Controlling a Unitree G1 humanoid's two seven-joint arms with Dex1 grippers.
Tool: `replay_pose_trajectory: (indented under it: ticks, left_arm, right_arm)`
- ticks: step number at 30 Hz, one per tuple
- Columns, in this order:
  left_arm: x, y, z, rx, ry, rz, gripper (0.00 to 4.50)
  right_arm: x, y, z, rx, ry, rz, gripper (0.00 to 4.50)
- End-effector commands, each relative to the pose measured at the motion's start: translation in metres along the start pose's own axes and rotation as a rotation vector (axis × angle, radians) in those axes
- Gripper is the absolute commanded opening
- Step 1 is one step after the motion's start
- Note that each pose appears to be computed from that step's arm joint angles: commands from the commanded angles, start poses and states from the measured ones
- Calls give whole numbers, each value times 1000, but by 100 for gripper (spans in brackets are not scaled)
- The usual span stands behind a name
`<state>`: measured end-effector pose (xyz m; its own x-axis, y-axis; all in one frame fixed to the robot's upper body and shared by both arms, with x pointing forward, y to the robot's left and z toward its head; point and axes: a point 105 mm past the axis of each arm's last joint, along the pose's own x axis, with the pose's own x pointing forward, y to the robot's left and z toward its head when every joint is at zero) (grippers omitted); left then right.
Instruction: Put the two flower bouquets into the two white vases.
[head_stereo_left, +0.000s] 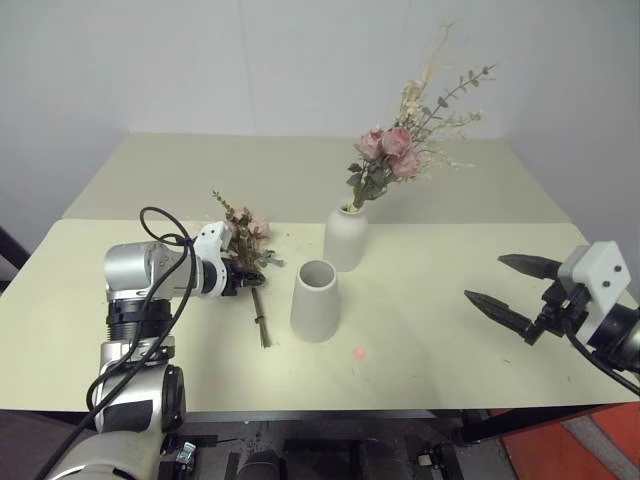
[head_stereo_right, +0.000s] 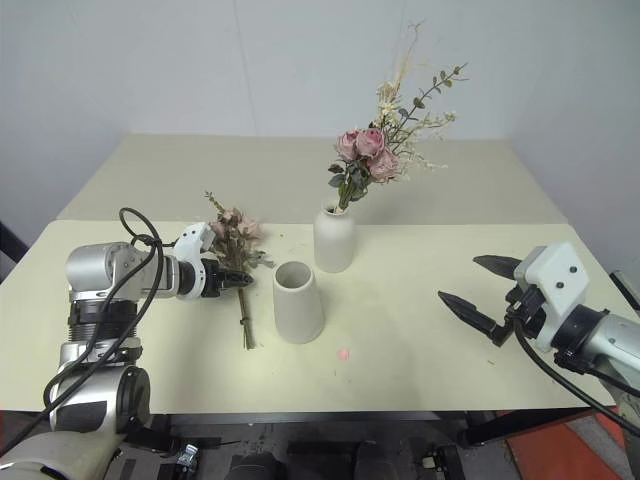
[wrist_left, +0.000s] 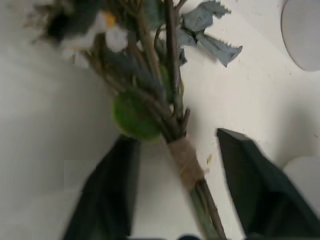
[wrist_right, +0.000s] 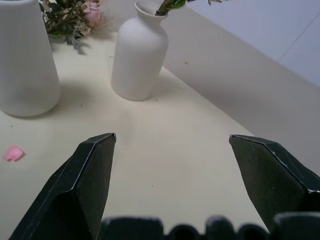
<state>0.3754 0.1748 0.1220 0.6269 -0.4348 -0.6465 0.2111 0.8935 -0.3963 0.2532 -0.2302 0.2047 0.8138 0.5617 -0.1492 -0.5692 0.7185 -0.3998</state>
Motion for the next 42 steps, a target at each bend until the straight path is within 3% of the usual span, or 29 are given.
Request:
replay_pose_trajectory:
  ticks: [1,4,7,10,13,14,19,22,25,29,33,42]
  left_arm:
    - [1,-3,11,10,-32,-15,120]
    - [3,2,14,15,-49,5,24]
    - [-2,5,25,37,-117,32,8]
    - [-20,-4,63,51,-373,-1,8]
    - [-53,-19,107,69,-813,-33,8]
    - [-69,-34,116,81,-918,-128,8]
    - [-125,-86,126,33,-1137,-608,8]
    - [-147,-117,112,116,-1144,-900,8]
    - [-144,-134,94,258,-1074,-988,8]
    - [-143,-144,83,300,-1004,-1104,8]
    - [-126,-151,64,470,-929,-1066,8]
    - [-99,-140,48,569,-861,-1008,8]
  right_arm:
    - [-5,-2,13,-38,-32,-38,430]
    - [-4,-1,13,-36,-35,-41,430]
    - [-3,-2,13,-37,-34,-42,430]
    - [-4,-4,15,-43,-39,-49,430]
    - [-6,-6,16,-59,-52,-66,430]
    - [-7,-7,16,-67,-64,-75,430]
    - [-5,-7,17,-75,-79,-65,430]
    - [-5,-2,17,-69,-84,-20,430]
    - [-6,0,14,-78,-70,-14,430]
    - [-7,1,13,-73,-70,-18,430]
    - [-7,0,13,-74,-73,-33,430]
    - [-5,1,12,-71,-76,-48,430]
